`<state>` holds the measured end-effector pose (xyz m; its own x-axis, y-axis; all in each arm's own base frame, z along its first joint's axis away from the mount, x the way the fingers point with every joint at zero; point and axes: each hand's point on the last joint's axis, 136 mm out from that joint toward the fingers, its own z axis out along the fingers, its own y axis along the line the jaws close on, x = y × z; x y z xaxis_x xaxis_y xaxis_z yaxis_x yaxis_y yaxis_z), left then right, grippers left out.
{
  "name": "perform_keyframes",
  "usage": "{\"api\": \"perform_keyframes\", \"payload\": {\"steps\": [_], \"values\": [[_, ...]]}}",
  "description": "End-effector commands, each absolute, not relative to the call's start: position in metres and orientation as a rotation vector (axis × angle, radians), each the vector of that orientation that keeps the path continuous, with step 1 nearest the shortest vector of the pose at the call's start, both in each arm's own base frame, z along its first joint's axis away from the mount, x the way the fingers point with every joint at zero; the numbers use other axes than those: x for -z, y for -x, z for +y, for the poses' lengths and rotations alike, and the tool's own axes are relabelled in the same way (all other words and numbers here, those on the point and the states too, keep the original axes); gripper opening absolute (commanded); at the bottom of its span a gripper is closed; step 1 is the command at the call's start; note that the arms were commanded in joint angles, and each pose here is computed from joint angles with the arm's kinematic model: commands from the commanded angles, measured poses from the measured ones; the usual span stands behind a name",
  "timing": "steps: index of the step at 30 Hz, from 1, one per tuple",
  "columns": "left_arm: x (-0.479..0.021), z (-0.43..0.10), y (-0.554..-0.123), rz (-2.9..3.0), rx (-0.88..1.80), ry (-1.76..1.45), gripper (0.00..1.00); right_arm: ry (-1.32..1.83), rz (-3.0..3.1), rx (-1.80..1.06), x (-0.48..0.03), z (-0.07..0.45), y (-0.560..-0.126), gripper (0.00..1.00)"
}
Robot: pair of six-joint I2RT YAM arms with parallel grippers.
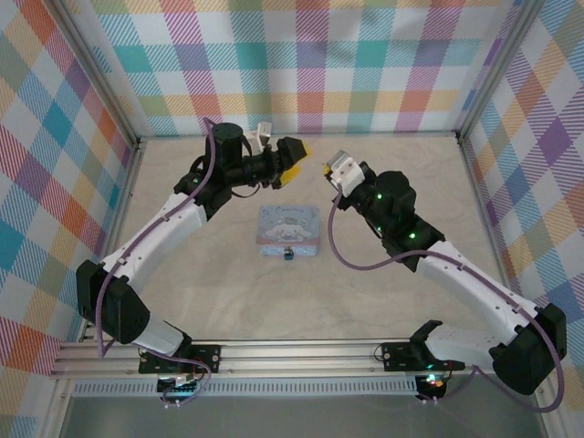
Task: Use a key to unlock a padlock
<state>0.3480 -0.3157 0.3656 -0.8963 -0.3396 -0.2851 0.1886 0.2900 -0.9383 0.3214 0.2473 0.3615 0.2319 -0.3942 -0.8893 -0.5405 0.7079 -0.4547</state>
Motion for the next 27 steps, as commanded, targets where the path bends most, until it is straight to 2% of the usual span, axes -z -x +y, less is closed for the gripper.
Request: {"api": "perform_keyframes", "payload": {"steps": [1, 8, 12, 18, 21, 27], "values": [[-0.393, -0.330, -0.341, 2.071, 1.775, 0.108, 0.74, 0.839, 1.255, -0.081, -0.390, 0.250, -0.312, 0.00], [-0.395, -0.343, -0.337, 2.085, 1.831, 0.094, 0.62, 0.854, 1.214, -0.064, -0.394, 0.256, -0.304, 0.00], [-0.395, -0.342, -0.337, 2.086, 1.831, 0.103, 0.50, 0.875, 1.207, -0.045, -0.390, 0.259, -0.301, 0.00], [-0.395, -0.344, -0.337, 2.087, 1.841, 0.101, 0.39, 0.901, 1.199, -0.010, -0.383, 0.262, -0.300, 0.00], [-0.393, -0.346, -0.338, 2.096, 1.849, 0.100, 0.28, 0.911, 1.185, 0.017, -0.382, 0.263, -0.300, 0.00], [-0.390, -0.345, -0.339, 2.102, 1.849, 0.103, 0.16, 0.936, 1.170, 0.060, -0.377, 0.264, -0.299, 0.00]]}}
